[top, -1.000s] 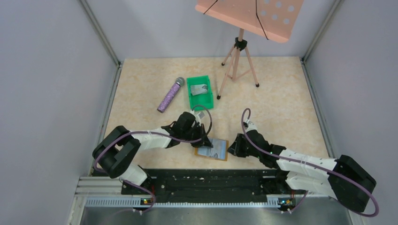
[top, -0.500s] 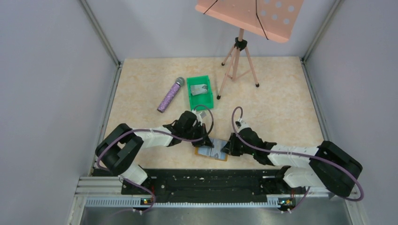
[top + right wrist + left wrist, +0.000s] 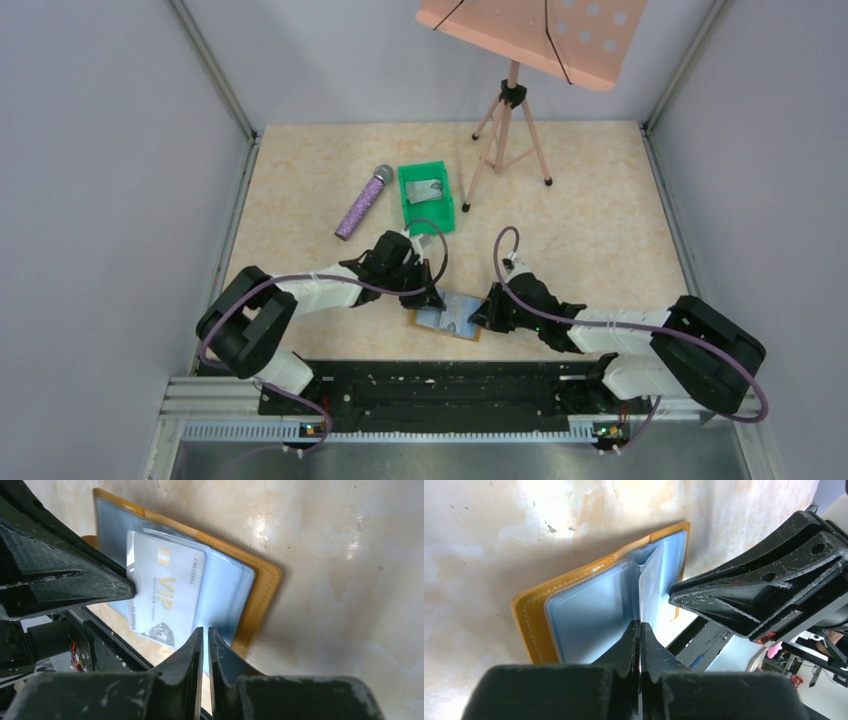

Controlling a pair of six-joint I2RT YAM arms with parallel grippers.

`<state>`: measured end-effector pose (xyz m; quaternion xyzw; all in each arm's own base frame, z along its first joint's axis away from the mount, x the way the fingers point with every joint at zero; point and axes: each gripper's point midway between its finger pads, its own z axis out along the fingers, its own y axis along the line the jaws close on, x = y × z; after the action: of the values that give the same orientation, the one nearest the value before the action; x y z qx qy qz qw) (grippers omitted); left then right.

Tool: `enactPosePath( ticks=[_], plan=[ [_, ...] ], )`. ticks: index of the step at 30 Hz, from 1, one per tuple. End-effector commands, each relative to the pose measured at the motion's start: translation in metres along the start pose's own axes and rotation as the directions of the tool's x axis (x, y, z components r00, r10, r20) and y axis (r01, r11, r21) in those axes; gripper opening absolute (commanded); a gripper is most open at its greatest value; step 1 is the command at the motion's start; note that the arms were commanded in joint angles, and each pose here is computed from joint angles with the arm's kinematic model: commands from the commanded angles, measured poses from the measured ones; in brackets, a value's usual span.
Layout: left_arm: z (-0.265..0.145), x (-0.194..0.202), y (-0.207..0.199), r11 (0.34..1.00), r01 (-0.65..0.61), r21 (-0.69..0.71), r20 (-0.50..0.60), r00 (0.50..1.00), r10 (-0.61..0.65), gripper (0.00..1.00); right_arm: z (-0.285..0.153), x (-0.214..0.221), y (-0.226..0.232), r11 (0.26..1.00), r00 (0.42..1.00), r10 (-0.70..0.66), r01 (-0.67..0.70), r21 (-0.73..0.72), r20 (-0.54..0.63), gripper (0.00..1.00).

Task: Take the credit cards out of the card holder
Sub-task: Remove the credit card from the card holder.

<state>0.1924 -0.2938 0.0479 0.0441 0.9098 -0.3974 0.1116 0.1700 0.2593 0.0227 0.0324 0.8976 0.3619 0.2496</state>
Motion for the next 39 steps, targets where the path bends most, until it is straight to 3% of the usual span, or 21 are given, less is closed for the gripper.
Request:
enactPosePath(
  ticks=[1, 12, 21, 22, 30, 39],
  plan=[
    [-0.014, -0.022, -0.014, 0.998, -0.060, 0.023, 0.065, 0.996, 0.059, 0.00, -0.006, 0.011, -0.039, 0.991, 1.000, 0.003, -0.002, 0.132, -0.007, 0.08],
    [-0.010, -0.014, -0.028, 0.990, -0.050, 0.135, 0.005, 0.999, 0.050, 0.00, -0.009, 0.003, -0.027, 0.995, 1.000, -0.023, 0.021, 0.094, 0.013, 0.08],
    [-0.007, -0.015, -0.025, 0.992, -0.026, 0.123, 0.001, 1.000, 0.026, 0.04, -0.009, -0.001, -0.022, 0.996, 0.999, -0.028, 0.026, 0.087, 0.018, 0.08],
    [-0.007, -0.014, -0.025, 0.992, -0.025, 0.121, -0.001, 1.000, 0.025, 0.00, -0.009, -0.002, -0.020, 0.996, 0.999, -0.031, 0.029, 0.079, 0.020, 0.08],
    [-0.005, -0.010, -0.017, 0.996, 0.006, 0.094, 0.002, 1.000, -0.007, 0.00, -0.010, -0.012, 0.001, 0.998, 0.997, -0.065, 0.064, 0.014, 0.036, 0.09],
    [-0.002, -0.007, -0.034, 0.994, 0.003, 0.111, -0.031, 1.000, 0.000, 0.00, -0.014, -0.023, 0.023, 0.996, 0.996, -0.071, 0.075, -0.052, 0.062, 0.09]
  ],
)
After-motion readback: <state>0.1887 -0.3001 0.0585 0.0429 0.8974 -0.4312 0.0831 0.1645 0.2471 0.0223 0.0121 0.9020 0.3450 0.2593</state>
